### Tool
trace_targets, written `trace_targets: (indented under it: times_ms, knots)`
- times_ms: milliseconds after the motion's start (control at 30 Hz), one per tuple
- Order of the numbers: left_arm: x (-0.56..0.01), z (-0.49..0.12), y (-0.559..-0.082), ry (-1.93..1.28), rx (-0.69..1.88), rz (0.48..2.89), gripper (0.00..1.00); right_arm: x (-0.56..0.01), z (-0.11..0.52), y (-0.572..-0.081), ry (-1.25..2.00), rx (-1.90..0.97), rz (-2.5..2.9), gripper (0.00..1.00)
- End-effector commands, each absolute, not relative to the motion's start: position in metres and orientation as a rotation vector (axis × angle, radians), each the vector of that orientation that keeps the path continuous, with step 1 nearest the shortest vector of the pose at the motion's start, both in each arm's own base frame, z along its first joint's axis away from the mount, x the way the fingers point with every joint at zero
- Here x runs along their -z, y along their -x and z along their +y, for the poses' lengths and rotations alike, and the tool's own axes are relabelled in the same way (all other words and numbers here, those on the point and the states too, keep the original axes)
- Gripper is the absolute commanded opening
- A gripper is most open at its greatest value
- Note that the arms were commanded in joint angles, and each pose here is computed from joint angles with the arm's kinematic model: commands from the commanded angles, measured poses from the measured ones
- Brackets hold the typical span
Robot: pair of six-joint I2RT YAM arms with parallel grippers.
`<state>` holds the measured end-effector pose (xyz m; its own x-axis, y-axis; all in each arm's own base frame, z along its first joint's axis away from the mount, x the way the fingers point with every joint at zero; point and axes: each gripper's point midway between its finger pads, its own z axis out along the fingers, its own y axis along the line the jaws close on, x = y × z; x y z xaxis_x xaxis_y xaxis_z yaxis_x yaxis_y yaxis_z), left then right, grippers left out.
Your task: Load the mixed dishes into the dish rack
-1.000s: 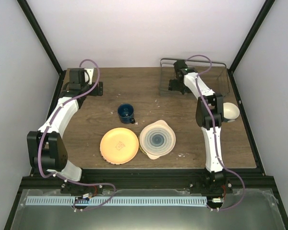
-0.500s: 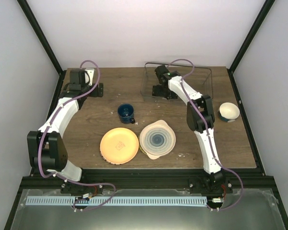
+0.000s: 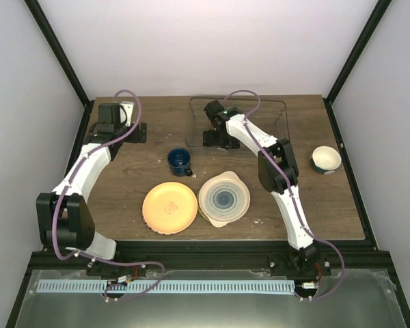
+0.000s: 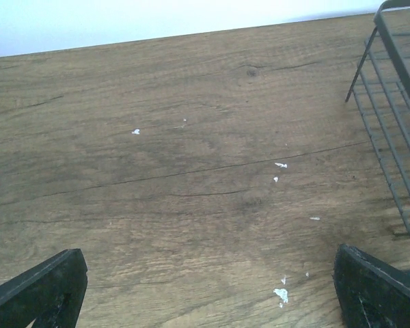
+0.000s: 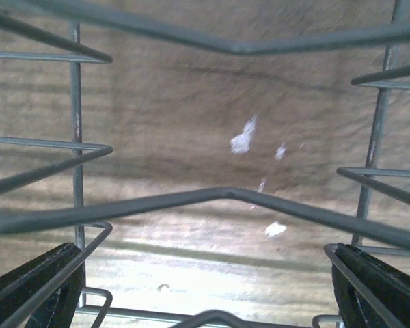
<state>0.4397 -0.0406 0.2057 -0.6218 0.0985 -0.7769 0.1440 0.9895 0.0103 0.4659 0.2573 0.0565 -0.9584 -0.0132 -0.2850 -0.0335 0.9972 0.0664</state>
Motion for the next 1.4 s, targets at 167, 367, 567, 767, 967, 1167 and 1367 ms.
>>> trace_targets:
  times_ms: [167, 367, 567, 767, 967, 1167, 1367]
  knots:
    - [-0.215, -0.044, -0.431, -0.192, 0.074, 2.227, 1.0, -0.064, 0.282, -0.429, 0.103, -0.143, 2.903, 1.0]
    - [-0.214, -0.046, -0.433, -0.192, 0.086, 2.226, 1.0, -0.068, 0.277, -0.43, 0.093, -0.105, 2.882, 1.0]
    - [-0.214, -0.046, -0.433, -0.189, 0.091, 2.227, 1.0, -0.076, 0.277, -0.433, 0.089, -0.102, 2.868, 1.0]
    - [-0.213, -0.045, -0.433, -0.185, 0.085, 2.23, 1.0, -0.091, 0.277, -0.443, 0.097, -0.088, 2.823, 1.0]
    - [-0.206, -0.051, -0.429, -0.206, 0.105, 2.275, 1.0, -0.114, 0.276, -0.45, 0.115, -0.069, 2.785, 1.0]
    - [-0.184, -0.068, -0.406, -0.23, 0.136, 2.376, 1.0, -0.132, 0.268, -0.447, 0.126, -0.035, 2.763, 1.0]
    - [-0.161, -0.089, -0.385, -0.257, 0.241, 2.481, 1.0, -0.173, 0.261, -0.451, 0.152, -0.03, 2.66, 1.0]
